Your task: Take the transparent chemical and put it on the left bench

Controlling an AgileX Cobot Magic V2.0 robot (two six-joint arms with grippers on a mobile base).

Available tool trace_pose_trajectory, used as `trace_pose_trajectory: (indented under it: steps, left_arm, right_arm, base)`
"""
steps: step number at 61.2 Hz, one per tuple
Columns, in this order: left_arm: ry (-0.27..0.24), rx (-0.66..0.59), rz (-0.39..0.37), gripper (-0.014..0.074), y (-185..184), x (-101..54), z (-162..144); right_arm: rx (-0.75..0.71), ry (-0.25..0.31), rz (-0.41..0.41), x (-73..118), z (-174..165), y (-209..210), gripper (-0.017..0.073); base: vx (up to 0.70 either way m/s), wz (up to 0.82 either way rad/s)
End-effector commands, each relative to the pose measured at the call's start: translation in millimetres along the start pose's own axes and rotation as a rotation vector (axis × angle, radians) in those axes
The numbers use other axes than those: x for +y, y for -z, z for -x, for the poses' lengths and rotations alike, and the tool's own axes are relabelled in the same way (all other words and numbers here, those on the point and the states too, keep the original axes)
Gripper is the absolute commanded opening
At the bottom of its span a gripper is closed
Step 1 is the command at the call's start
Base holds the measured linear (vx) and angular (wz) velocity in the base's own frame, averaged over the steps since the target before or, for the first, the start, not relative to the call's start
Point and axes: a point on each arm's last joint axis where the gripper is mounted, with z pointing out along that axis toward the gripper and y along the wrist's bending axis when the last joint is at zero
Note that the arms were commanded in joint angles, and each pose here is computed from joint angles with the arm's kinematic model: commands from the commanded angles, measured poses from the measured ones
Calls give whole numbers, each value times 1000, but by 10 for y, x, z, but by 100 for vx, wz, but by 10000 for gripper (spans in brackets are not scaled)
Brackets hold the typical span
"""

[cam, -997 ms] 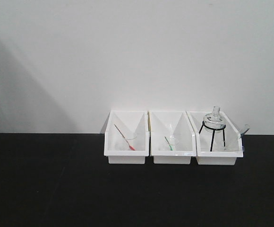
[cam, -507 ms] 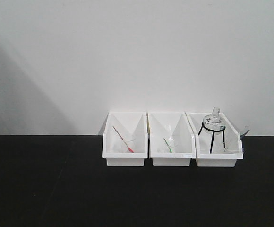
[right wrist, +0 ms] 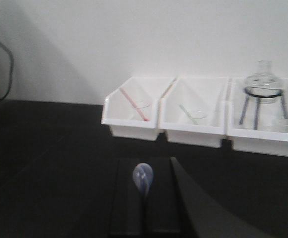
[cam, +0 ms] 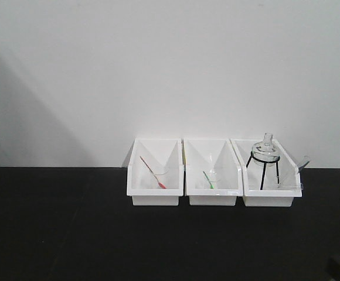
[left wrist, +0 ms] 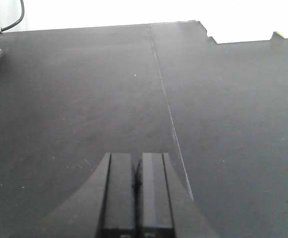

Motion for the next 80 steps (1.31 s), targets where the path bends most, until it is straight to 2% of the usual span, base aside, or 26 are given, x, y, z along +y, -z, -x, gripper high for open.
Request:
trace_pose_trajectory:
  steps: [1,12,19,27,31,37,44,51,59,66,80]
  left_arm:
    - [9,-81,2,-3,13,1,28]
    - [9,-81,2,-3,13,1,28]
    - [9,-81,2,-3,13,1,28]
    - [9,-81,2,-3,13,1,28]
    - [9,-81,2,-3,13,1,28]
    - [9,-81,2,-3,13,1,28]
    - [9,-81,2,-3,13,1,28]
    - [9,-81,2,-3,13,1,28]
    - [9,-81,2,-3,13,1,28]
    - [9,-81,2,-3,13,1,28]
    - [9,-81,2,-3,13,1,28]
  right_arm:
    - [16,-30,132,72,205,-268,-4]
    - [135,-20,256,63,171,-771,-4]
    - [215,8,267,8,10,-988,-4]
    - [280,67,279,-38,-163,-1128,1]
    - [296,72,297,-37,-213,-1164,21]
    - [295,93,338,-14,-240,-1184,83]
    - [282,96,373,15,-233,-1179,218]
    - [280,95,378,19,-231,-1177,360]
    - [281,94,378,19,-231,-1177,476]
    - [278,93,385,25,-229,-1176,510]
    - [249,103,390,42,-154,-1149,485]
  base:
    - [0,0]
    - [0,0]
    - [0,0]
    - [0,0]
    - [0,0]
    - [0,0]
    - [0,0]
    - [0,0]
    - [0,0]
    - [0,0]
    - [0,0]
